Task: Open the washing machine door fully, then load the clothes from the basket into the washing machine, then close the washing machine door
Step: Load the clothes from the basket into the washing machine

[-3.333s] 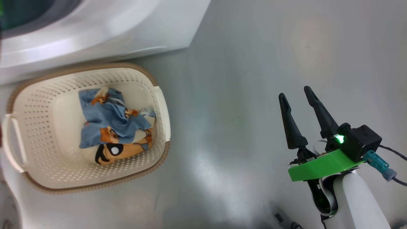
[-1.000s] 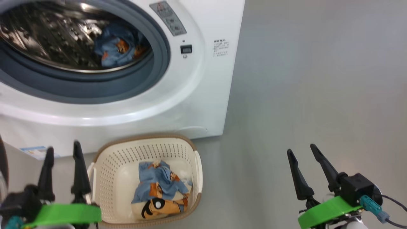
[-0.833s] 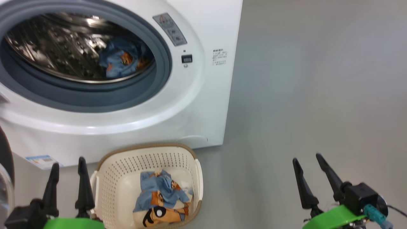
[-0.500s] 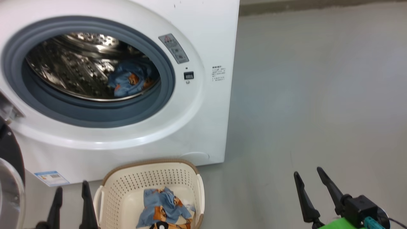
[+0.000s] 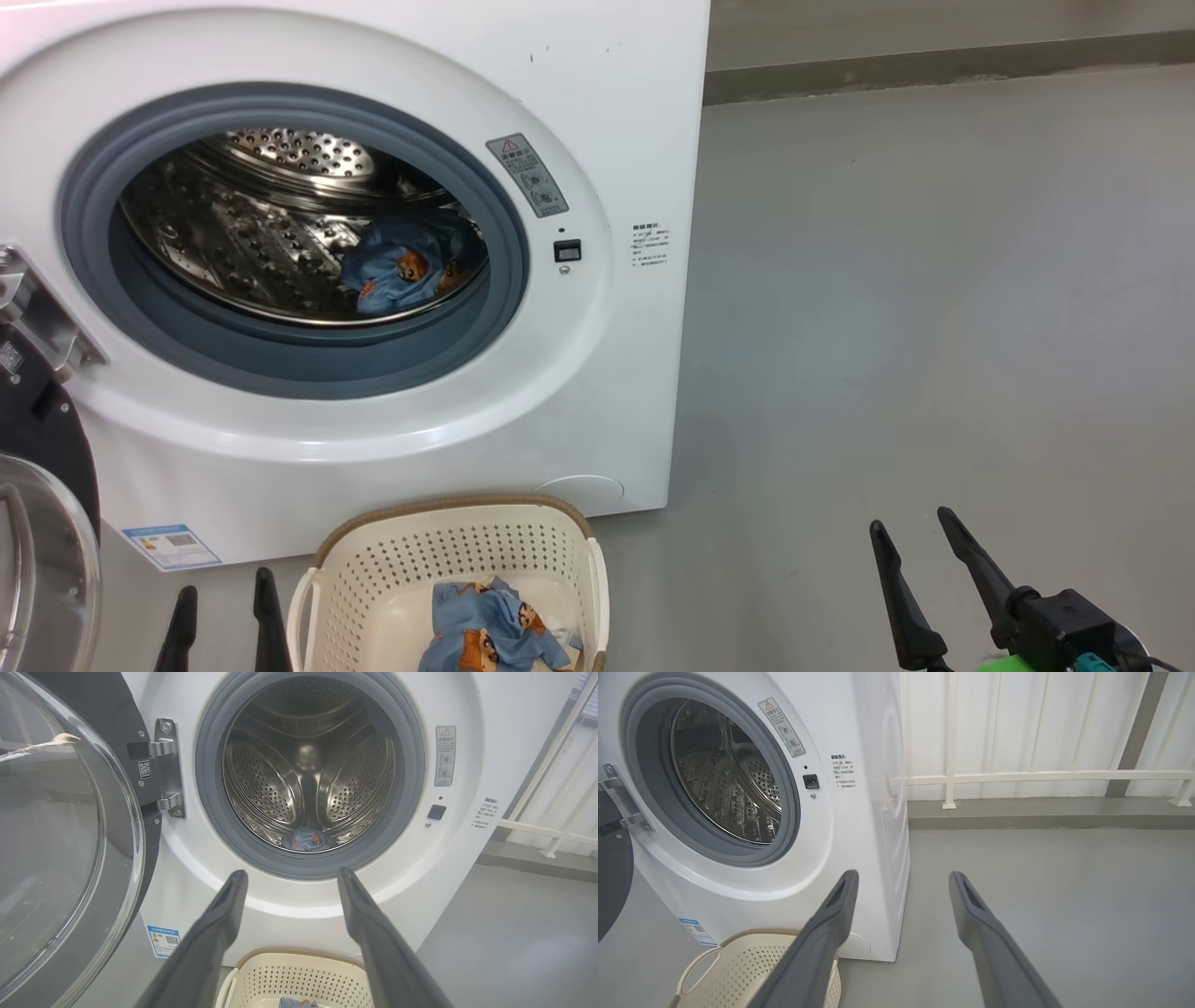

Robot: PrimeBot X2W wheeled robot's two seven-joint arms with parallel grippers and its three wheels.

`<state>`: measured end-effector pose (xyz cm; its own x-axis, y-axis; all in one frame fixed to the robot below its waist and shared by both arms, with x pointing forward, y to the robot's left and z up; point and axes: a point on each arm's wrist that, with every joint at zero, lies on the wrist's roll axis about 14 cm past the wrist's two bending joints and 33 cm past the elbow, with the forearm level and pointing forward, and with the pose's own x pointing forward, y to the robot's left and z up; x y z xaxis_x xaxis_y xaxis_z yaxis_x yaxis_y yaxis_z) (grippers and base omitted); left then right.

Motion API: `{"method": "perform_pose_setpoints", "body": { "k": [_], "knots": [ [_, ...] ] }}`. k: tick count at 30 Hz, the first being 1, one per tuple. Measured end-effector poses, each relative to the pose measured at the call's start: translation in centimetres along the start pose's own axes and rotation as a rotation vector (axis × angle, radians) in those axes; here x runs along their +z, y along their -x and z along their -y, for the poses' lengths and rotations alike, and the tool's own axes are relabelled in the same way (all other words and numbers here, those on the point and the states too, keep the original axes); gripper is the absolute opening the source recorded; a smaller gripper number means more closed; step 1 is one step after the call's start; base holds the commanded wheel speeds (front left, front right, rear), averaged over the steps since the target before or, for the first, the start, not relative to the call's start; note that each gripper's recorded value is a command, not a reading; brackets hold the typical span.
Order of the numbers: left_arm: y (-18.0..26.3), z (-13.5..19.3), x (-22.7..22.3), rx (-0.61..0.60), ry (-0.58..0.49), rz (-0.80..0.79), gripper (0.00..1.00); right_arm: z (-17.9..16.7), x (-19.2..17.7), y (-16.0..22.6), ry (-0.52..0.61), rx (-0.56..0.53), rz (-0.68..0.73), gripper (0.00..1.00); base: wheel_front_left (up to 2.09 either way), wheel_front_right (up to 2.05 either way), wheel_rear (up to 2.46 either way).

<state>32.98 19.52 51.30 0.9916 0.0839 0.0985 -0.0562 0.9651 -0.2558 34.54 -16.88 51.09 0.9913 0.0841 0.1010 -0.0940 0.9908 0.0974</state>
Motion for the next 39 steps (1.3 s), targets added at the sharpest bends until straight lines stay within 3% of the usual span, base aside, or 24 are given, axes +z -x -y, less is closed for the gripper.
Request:
{"method": "perform_pose_setpoints", "body": {
  "k": [39],
  "knots": [
    [0.3,-0.3,-1.5,0.010,0.000,-0.049,1.00,0.2,-1.0,-0.1,-0.002,-0.005,-0.031,1.00,0.00,0.00,0.00]
  ]
}}
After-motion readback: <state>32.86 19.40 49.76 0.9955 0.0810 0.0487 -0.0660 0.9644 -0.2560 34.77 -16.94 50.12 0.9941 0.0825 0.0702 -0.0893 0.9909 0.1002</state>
